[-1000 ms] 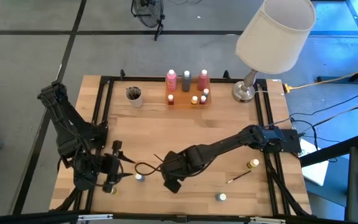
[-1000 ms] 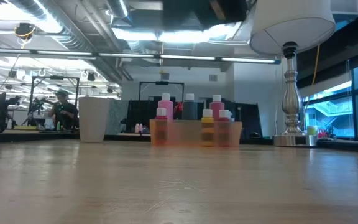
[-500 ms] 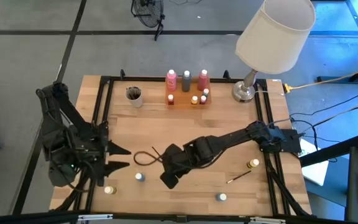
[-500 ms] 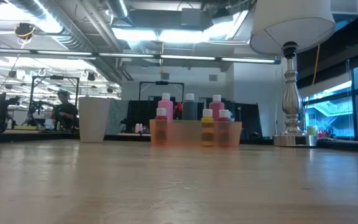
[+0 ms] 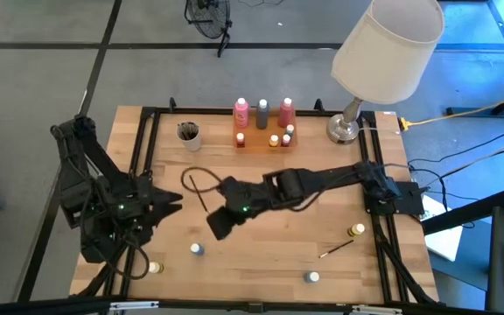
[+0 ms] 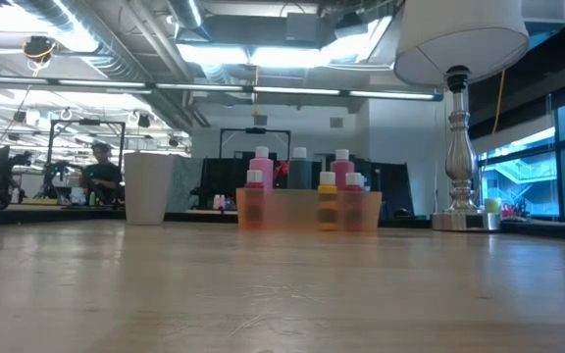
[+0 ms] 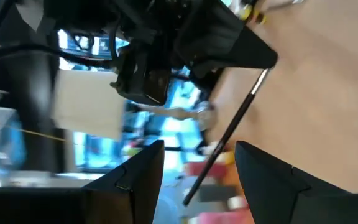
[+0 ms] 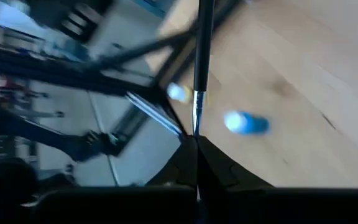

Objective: Pick & Place Paint Supplies
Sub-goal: Put the silver paint brush into the white cup

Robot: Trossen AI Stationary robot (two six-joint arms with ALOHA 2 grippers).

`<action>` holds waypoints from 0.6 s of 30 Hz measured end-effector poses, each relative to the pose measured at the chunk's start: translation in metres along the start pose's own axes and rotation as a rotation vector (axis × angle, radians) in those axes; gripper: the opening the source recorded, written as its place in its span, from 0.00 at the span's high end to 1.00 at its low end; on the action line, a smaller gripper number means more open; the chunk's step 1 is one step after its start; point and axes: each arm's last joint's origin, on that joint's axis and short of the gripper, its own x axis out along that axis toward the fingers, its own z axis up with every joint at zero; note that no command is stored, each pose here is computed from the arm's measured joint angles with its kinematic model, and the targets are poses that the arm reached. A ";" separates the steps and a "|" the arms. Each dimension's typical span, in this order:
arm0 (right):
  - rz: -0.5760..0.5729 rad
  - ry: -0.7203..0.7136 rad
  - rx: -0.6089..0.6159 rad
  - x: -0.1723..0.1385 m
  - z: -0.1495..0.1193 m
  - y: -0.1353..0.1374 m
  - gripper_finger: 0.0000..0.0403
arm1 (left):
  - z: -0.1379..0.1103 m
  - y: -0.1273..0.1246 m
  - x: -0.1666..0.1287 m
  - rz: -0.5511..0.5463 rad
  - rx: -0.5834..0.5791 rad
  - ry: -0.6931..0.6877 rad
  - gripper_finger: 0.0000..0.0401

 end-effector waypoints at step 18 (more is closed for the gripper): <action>0.123 -0.015 -0.050 -0.001 0.020 0.002 1.00 | -0.003 0.004 0.009 0.043 0.240 0.066 0.52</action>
